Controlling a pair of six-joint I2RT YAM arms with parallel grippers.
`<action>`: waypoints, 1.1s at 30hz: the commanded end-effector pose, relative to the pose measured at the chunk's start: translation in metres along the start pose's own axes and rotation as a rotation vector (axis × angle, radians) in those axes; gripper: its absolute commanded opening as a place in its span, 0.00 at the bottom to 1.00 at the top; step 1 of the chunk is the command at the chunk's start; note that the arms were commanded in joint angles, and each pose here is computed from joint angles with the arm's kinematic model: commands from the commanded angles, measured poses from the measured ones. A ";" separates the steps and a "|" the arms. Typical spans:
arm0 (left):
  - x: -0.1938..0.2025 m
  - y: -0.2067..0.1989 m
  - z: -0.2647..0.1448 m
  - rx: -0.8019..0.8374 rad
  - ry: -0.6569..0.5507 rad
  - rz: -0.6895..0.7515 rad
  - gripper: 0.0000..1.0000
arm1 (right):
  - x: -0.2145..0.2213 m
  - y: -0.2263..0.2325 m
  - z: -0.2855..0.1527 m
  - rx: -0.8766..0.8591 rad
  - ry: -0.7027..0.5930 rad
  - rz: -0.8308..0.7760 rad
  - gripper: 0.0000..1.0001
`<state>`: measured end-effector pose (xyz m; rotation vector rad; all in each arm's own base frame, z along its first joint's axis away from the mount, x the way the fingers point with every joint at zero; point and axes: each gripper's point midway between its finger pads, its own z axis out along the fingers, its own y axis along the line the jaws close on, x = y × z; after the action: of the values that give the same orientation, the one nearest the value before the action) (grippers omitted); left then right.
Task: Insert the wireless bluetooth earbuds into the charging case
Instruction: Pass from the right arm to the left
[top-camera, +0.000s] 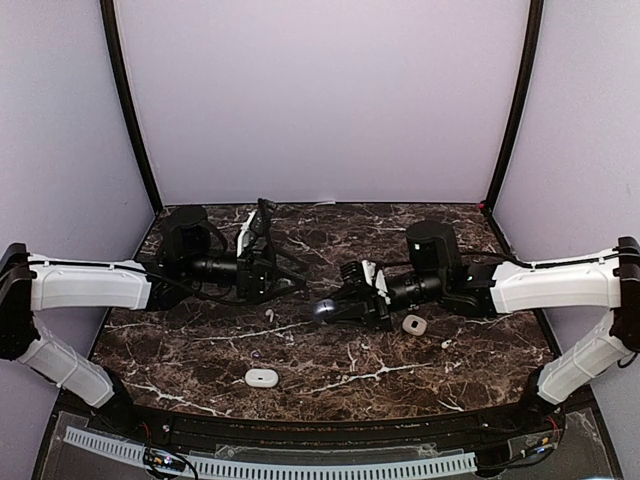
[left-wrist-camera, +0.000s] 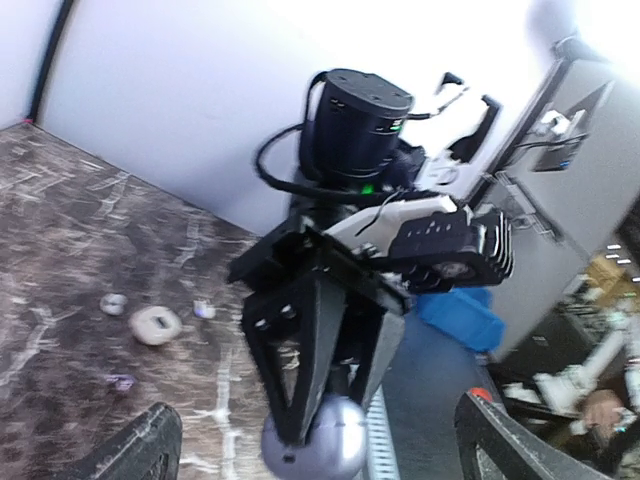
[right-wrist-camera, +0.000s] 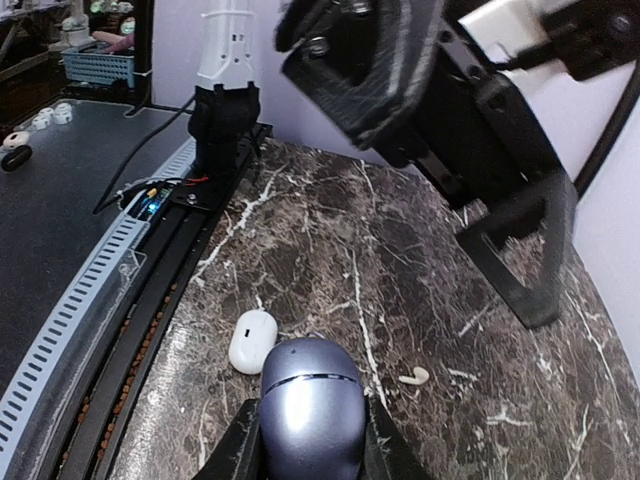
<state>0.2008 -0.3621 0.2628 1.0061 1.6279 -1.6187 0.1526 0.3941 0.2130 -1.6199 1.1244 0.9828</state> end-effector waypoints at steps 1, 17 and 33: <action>0.014 0.035 -0.022 -0.277 -0.059 0.189 0.95 | 0.004 -0.025 -0.012 0.151 0.038 0.083 0.22; 0.065 0.035 -0.040 -0.286 -0.140 0.486 0.99 | 0.039 -0.042 -0.009 0.203 0.222 0.239 0.24; 0.118 0.048 -0.007 -0.125 0.016 0.484 0.70 | 0.065 -0.024 0.039 0.011 0.416 0.245 0.24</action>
<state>0.1855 -0.3425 0.1283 1.2147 1.4357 -1.1640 0.1889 0.4087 0.1388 -1.7271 1.6720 0.8196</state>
